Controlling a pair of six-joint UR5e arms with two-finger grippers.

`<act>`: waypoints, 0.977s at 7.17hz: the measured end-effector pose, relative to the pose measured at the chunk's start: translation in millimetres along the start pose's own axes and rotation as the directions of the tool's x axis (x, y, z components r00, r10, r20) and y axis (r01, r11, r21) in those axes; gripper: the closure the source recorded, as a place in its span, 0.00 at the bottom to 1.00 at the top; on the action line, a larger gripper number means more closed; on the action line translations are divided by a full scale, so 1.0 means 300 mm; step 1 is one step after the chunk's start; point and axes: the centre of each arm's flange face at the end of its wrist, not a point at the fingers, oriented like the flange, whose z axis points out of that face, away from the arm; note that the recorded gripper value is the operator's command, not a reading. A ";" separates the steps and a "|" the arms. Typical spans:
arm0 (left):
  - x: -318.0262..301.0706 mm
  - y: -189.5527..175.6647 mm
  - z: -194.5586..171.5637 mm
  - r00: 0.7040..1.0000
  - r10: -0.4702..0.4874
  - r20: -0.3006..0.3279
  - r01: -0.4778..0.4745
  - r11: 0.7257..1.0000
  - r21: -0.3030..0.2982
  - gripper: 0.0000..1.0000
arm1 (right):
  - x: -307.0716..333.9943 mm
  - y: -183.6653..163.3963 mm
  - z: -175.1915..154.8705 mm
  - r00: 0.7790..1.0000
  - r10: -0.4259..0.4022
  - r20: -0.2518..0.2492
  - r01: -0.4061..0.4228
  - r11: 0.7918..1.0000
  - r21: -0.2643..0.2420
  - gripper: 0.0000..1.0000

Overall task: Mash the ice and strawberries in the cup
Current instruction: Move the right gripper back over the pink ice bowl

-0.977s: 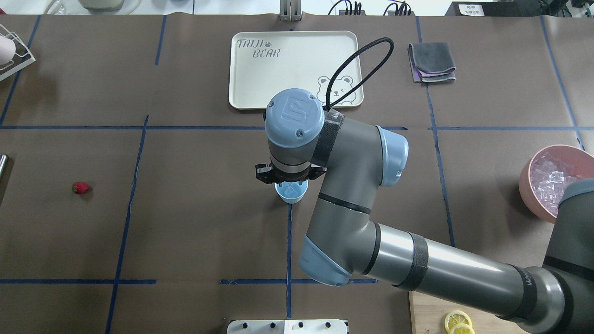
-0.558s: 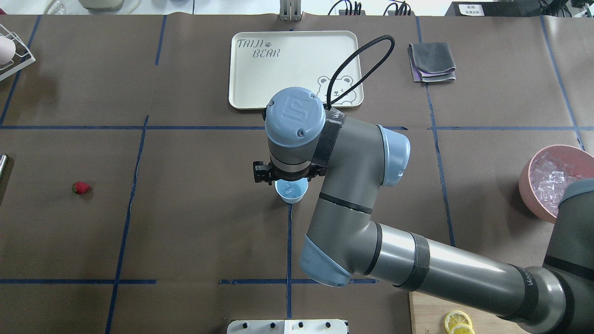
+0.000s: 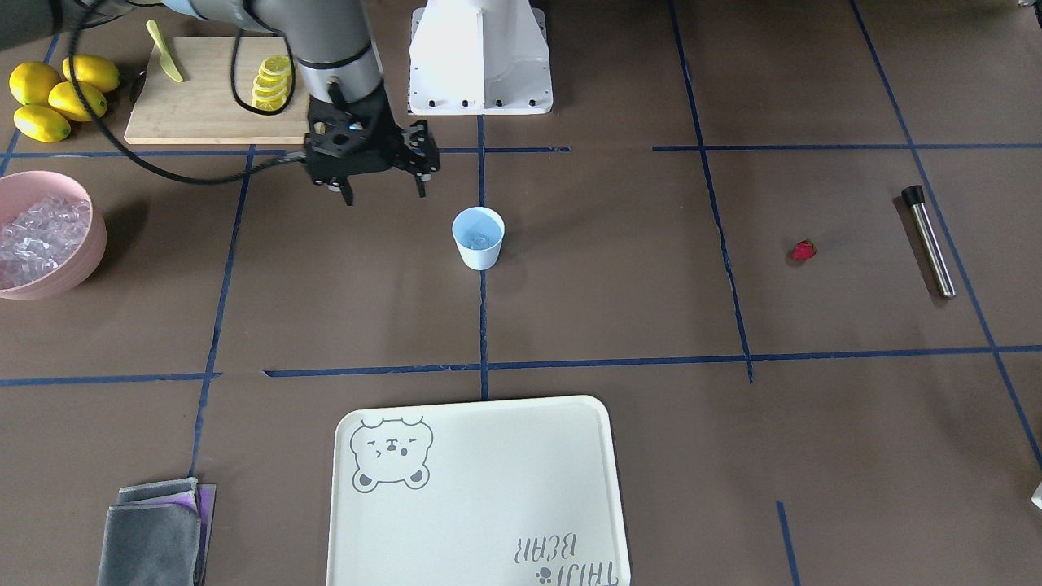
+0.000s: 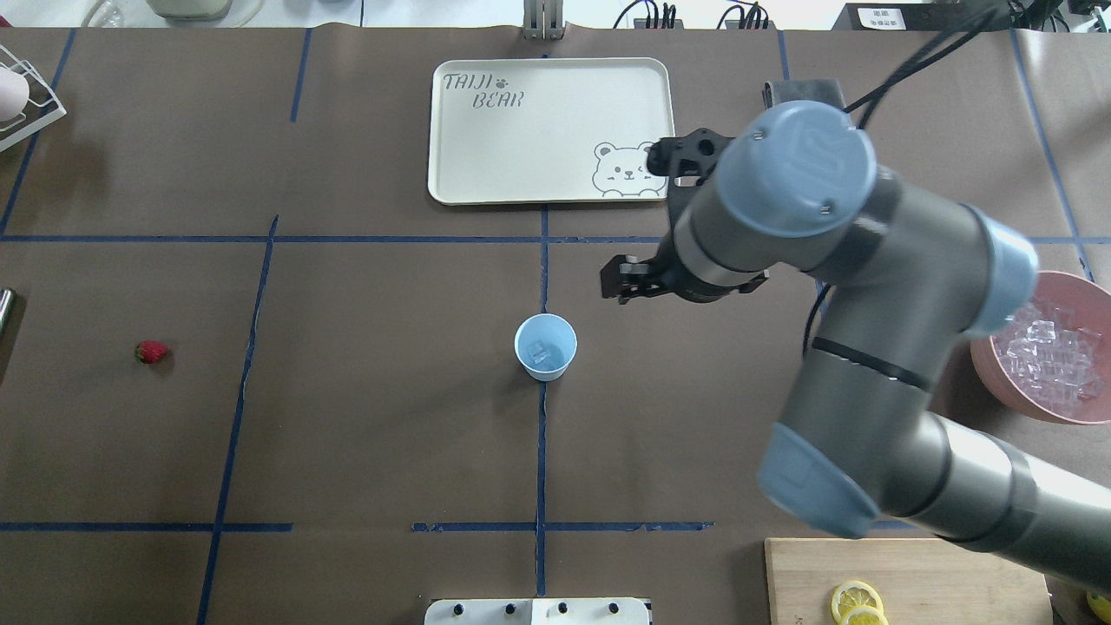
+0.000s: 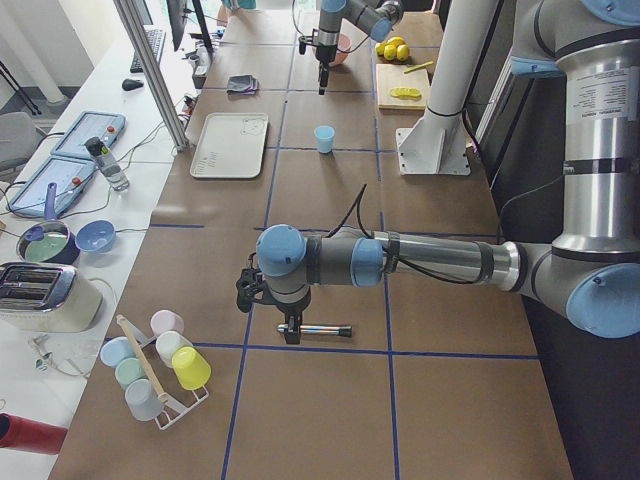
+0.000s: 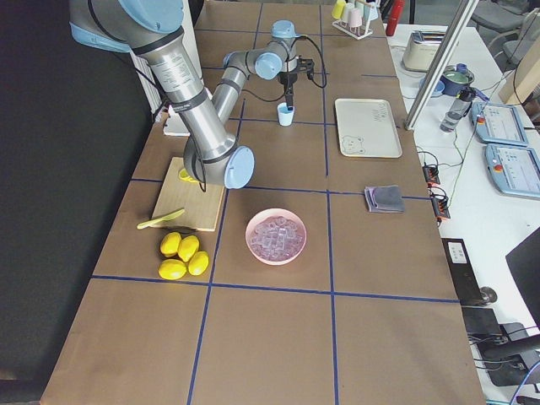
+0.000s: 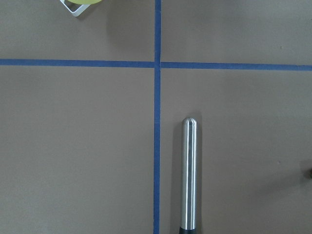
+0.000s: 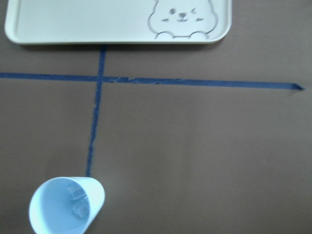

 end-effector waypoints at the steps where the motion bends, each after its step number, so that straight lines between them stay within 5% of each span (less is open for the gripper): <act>1: 0.004 0.000 -0.003 1.000 0.002 0.000 -0.002 1.000 0.002 0.00 | 0.151 -0.023 -0.059 1.000 0.013 -0.012 -0.013 1.000 0.018 0.01; 7: 0.035 0.006 -0.029 1.000 0.015 -0.001 -0.015 1.000 0.017 0.00 | 1.066 -0.048 -0.058 0.986 0.132 -0.097 -0.132 0.991 0.002 0.01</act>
